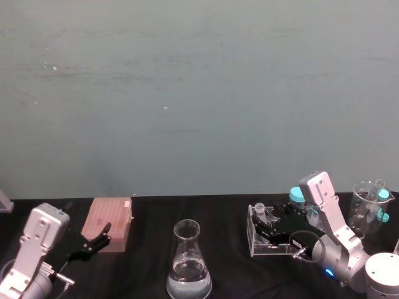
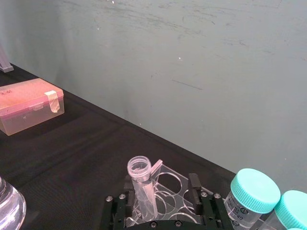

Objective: Pour the liquid from the test tube into the beaker using one hand.

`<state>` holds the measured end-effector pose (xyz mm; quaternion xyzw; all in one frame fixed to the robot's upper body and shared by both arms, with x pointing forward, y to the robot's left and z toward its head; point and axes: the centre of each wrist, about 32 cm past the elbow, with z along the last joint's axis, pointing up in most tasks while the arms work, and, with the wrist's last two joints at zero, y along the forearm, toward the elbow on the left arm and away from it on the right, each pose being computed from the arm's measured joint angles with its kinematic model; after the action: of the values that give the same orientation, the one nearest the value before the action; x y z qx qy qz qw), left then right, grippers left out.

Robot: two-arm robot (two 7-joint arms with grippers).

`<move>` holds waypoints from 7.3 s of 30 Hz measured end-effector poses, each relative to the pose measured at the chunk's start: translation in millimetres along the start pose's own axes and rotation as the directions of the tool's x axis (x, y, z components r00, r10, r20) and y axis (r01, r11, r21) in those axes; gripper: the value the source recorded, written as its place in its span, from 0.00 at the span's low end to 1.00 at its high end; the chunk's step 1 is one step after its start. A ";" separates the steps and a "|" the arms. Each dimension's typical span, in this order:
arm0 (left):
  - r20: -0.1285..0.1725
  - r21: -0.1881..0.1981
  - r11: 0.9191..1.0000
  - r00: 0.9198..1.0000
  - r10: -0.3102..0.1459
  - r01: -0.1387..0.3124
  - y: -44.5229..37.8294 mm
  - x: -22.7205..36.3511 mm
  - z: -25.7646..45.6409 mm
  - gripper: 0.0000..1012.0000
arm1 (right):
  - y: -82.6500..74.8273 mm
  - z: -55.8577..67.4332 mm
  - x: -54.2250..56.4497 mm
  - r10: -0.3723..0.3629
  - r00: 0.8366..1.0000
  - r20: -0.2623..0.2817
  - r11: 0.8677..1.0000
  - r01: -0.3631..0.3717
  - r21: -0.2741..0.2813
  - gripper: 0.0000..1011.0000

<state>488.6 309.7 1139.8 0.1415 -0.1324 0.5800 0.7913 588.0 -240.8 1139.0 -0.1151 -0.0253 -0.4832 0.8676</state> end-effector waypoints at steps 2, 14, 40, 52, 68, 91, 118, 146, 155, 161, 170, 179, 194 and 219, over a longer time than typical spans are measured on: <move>0.000 0.000 1.000 1.000 0.000 0.000 0.0 0.0 0.0 0.99 | 0.0 -0.1 0.0 0.000 1.000 0.000 1.000 0.000 0.000 0.65; 0.000 0.000 1.000 1.000 0.000 0.000 0.0 0.0 0.0 0.99 | -0.1 -0.1 -0.1 0.000 1.000 0.000 1.000 0.000 0.000 0.27; 0.000 0.000 1.000 1.000 0.000 0.000 0.0 0.0 0.0 0.99 | -0.2 0.4 0.2 0.000 1.000 0.001 1.000 0.000 0.000 0.21; 0.000 0.000 1.000 1.000 0.000 0.000 0.0 0.0 0.0 0.99 | -3.8 8.6 3.2 0.003 1.000 -0.011 1.000 -0.003 0.024 0.21; 0.000 0.000 1.000 1.000 0.000 0.000 0.0 0.0 0.0 0.99 | -10.6 25.9 11.1 0.001 1.000 -0.015 0.997 0.000 0.072 0.21; 0.000 0.000 1.000 1.000 0.000 0.000 0.0 0.0 0.0 0.99 | -16.5 45.1 11.6 0.012 1.000 0.000 0.990 -0.012 0.139 0.21; 0.000 0.000 1.000 1.000 0.000 0.000 0.0 0.0 0.0 0.99 | -17.4 59.8 -10.2 0.078 0.990 0.118 0.974 -0.101 0.201 0.21; 0.000 0.000 1.000 1.000 0.000 0.000 0.0 0.0 0.0 0.99 | -4.8 70.7 -24.9 0.073 0.969 0.234 0.972 -0.122 0.203 0.21; 0.000 0.000 1.000 1.000 0.000 0.000 0.0 0.0 0.0 0.99 | -2.7 70.8 -24.7 0.040 0.956 0.291 0.970 -0.107 0.217 0.21; 0.000 0.000 1.000 1.000 0.000 0.000 0.0 0.0 0.0 0.99 | -2.6 70.7 -23.8 0.031 0.951 0.307 0.971 -0.101 0.217 0.21; 0.000 0.000 1.000 1.000 0.000 0.000 0.0 0.0 0.0 0.99 | -3.6 70.0 -27.3 0.015 0.933 0.359 0.971 -0.099 0.216 0.21; 0.000 0.000 1.000 1.000 0.000 0.000 0.0 0.0 0.0 0.99 | -4.9 68.2 -32.3 -0.009 0.906 0.423 0.971 -0.093 0.220 0.21; 0.000 0.000 1.000 1.000 0.000 0.000 0.0 0.0 0.0 0.99 | -5.1 69.0 -42.7 0.002 0.884 0.468 0.969 -0.118 0.218 0.21; 0.000 0.000 1.000 1.000 0.000 0.000 0.0 0.0 0.0 0.99 | -7.5 65.7 -61.3 0.015 0.817 0.576 0.952 -0.188 0.243 0.21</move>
<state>488.6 309.7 1139.8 0.1415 -0.1325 0.5800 0.7912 553.4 -178.8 1194.7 -0.1267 -0.3462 -0.3704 0.8526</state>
